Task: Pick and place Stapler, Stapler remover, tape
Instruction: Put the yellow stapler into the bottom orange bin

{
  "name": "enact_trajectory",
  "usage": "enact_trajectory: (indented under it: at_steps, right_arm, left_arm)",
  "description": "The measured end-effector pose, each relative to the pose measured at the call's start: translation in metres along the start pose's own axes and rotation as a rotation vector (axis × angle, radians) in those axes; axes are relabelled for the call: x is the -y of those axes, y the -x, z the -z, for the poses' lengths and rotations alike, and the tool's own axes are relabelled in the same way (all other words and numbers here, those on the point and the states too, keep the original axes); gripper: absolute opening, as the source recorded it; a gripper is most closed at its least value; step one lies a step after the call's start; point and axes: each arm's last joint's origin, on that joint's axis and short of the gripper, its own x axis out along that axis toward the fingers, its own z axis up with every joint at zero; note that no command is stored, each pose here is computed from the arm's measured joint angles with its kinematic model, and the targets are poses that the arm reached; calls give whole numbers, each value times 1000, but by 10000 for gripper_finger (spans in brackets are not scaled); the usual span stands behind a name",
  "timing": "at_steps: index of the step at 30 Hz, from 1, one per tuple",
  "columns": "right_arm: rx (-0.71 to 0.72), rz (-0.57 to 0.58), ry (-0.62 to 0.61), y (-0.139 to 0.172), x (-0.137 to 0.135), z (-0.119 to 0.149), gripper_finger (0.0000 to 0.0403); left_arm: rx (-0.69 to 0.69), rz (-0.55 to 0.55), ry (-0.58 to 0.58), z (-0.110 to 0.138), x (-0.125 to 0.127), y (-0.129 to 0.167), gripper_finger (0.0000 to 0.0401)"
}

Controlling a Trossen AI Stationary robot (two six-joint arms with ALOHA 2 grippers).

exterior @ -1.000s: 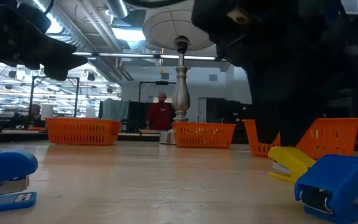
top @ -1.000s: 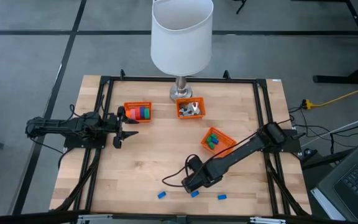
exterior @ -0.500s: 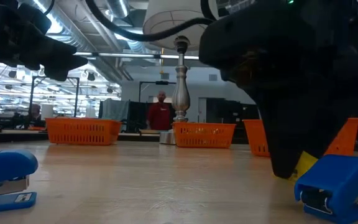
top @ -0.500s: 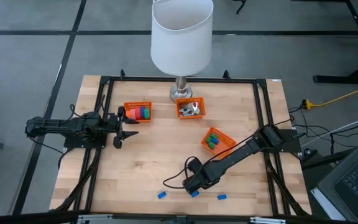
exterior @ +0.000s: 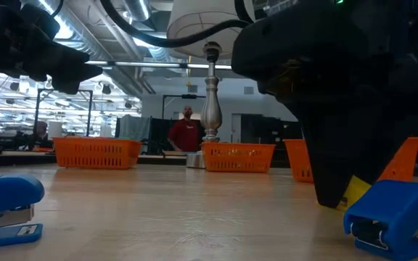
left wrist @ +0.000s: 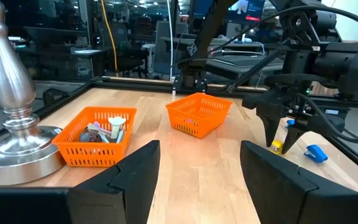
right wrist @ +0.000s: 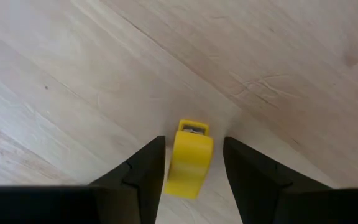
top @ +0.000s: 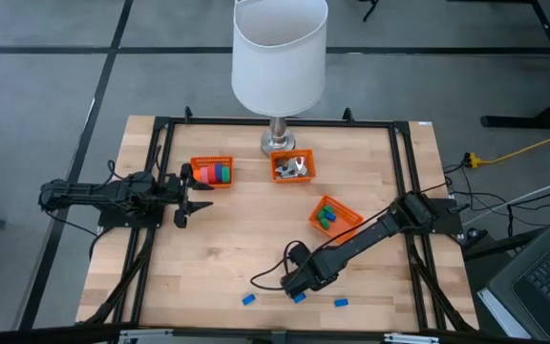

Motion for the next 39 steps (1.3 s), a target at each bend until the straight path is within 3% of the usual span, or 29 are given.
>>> enact_trajectory:
  at_steps: [10,20,30,39]
  right_arm:
    - [3,-3,-1,0,0,0,158]
    - [7,4,-1,0,0,-1,74]
    - [3,5,-10,-1,1,-2,92]
    - [-31,29,3,0,4,-10,74]
  left_arm:
    - [0,0,0,0,0,0,219]
    - [0,0,0,0,0,0,219]
    - [0,0,0,0,0,0,219]
    - [0,0,0,0,0,0,219]
